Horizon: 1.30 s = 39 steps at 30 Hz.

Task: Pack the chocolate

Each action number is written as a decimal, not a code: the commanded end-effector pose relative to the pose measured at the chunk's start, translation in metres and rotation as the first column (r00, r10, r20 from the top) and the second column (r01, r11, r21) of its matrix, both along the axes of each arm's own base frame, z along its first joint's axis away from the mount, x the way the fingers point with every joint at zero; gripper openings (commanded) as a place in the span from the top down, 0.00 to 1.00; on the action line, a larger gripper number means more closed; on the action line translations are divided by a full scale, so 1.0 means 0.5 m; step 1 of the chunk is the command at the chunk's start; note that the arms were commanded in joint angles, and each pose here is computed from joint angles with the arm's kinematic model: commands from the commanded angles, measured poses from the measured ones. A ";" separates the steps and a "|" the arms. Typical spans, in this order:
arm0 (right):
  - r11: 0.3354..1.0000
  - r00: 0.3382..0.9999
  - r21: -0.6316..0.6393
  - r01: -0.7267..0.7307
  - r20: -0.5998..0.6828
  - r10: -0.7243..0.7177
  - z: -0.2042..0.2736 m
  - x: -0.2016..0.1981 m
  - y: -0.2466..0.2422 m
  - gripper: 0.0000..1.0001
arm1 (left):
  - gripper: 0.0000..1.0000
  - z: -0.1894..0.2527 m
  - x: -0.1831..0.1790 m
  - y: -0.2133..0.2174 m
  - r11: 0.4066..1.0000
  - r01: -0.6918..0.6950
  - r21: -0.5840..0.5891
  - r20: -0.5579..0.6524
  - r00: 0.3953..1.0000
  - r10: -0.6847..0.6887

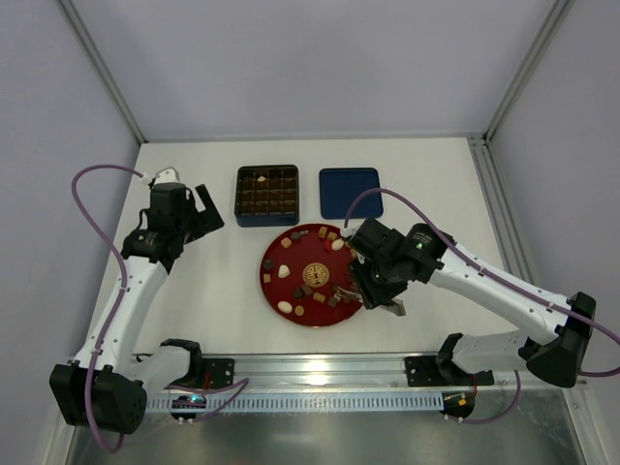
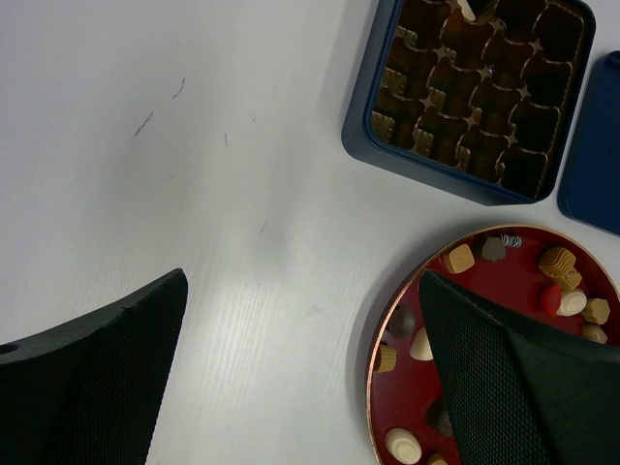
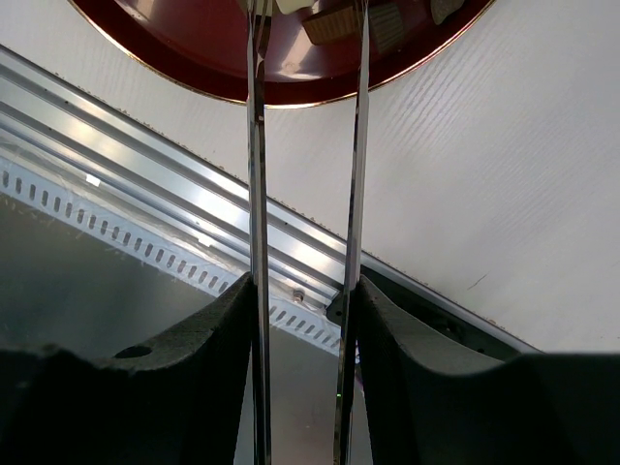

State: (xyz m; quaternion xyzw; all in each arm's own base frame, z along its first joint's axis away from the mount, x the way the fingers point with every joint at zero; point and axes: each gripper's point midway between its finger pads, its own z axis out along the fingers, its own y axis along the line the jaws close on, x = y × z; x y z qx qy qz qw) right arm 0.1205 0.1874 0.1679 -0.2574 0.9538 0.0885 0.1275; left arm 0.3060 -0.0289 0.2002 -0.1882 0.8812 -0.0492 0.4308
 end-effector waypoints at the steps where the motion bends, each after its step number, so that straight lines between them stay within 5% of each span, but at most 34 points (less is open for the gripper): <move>1: 0.999 1.000 0.040 -0.021 0.022 0.020 0.017 0.004 0.016 0.54 | 0.00 0.002 0.007 0.003 1.000 -0.002 0.000 0.013 1.000 0.002; 39: 0.998 0.999 0.038 -0.052 -0.014 0.053 0.008 -0.011 0.029 0.55 | 0.00 0.001 0.007 0.002 1.000 -0.001 -0.001 0.013 1.000 0.001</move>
